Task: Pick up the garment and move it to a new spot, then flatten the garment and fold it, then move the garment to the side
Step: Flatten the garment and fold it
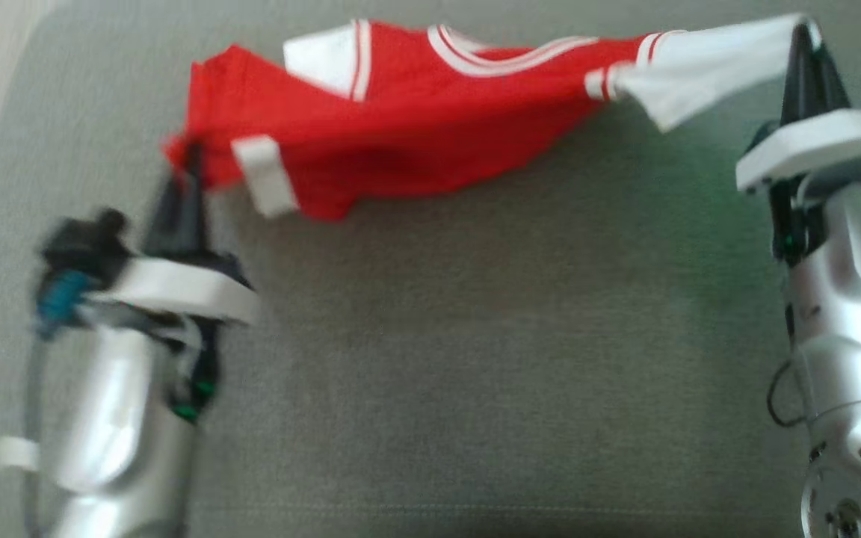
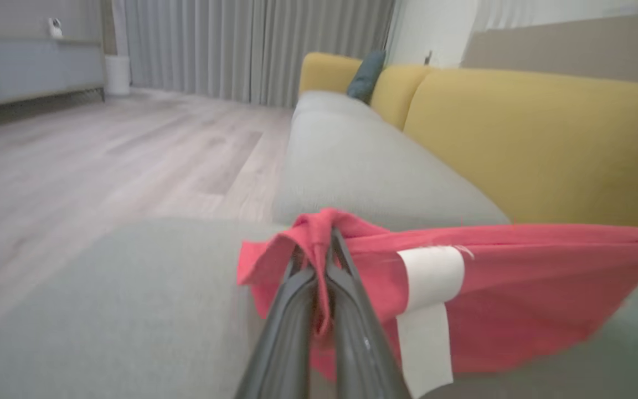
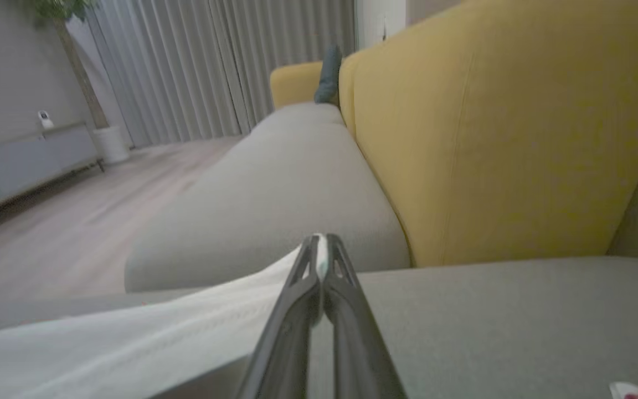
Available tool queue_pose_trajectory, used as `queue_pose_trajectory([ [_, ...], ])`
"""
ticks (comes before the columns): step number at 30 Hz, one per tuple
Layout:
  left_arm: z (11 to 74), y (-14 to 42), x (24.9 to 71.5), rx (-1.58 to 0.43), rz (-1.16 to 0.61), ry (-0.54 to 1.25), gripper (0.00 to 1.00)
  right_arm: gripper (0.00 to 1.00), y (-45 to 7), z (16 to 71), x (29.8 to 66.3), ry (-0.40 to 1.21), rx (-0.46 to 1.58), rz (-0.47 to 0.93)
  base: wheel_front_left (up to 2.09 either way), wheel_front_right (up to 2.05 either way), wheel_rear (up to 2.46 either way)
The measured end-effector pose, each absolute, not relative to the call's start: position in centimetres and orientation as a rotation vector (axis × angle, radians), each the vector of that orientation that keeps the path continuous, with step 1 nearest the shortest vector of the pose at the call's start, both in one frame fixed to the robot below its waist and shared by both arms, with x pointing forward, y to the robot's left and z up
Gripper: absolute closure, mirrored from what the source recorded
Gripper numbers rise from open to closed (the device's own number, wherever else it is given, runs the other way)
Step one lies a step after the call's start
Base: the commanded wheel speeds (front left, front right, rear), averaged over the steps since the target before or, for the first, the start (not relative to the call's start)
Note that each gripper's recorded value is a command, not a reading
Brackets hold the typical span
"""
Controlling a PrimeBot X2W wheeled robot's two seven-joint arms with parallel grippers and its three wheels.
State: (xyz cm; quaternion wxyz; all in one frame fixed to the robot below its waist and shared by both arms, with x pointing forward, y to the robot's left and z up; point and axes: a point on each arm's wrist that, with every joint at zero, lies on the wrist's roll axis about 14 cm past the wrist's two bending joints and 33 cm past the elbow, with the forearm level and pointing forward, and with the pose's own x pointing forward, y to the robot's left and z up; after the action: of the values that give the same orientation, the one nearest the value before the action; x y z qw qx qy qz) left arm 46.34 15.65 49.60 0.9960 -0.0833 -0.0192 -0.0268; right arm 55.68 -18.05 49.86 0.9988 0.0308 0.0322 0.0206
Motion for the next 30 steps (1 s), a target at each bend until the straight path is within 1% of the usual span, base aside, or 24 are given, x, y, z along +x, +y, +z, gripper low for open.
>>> queue_pose_trajectory([
  [6,60.4,17.8,48.5,-0.045,-0.085,-0.329,1.00,1.00,-18.2,61.5,54.9,-0.236,0.137,0.073,0.00,0.00,0.00],
  [11,70.3,17.5,49.2,0.001,-0.127,-0.559,1.00,1.00,-19.9,72.8,52.6,-0.518,0.143,0.104,0.00,0.00,0.00],
  [14,74.6,17.1,49.7,0.025,-0.140,-0.631,1.00,1.00,-21.1,77.5,51.6,-0.605,0.102,0.108,0.00,0.00,0.00],
  [16,75.6,16.8,50.6,0.032,-0.147,-0.621,1.00,1.00,-21.4,78.7,52.1,-0.612,0.071,0.108,0.00,0.00,0.00],
  [18,75.1,16.5,51.7,0.036,-0.150,-0.580,1.00,1.00,-21.2,78.4,53.2,-0.579,0.060,0.109,0.00,0.00,0.00],
  [22,70.1,15.5,55.1,0.013,-0.161,-0.409,1.00,1.00,-21.2,74.6,56.5,-0.454,0.051,0.092,0.00,0.00,0.00],
  [23,67.2,14.8,56.9,0.003,-0.164,-0.328,1.00,1.00,-21.3,72.4,58.2,-0.396,0.035,0.077,0.00,0.00,0.00],
  [24,66.1,14.5,57.7,-0.002,-0.163,-0.303,1.00,1.00,-21.4,71.8,58.9,-0.392,0.030,0.069,0.00,0.00,0.00],
  [27,65.7,14.0,60.0,0.008,-0.157,-0.349,1.00,1.00,-22.1,72.6,60.7,-0.457,0.026,0.032,0.00,0.00,0.00],
  [30,68.6,13.2,61.5,-0.010,-0.158,-0.475,1.00,1.00,-23.2,76.4,61.2,-0.570,0.006,-0.012,0.00,0.00,0.00],
])
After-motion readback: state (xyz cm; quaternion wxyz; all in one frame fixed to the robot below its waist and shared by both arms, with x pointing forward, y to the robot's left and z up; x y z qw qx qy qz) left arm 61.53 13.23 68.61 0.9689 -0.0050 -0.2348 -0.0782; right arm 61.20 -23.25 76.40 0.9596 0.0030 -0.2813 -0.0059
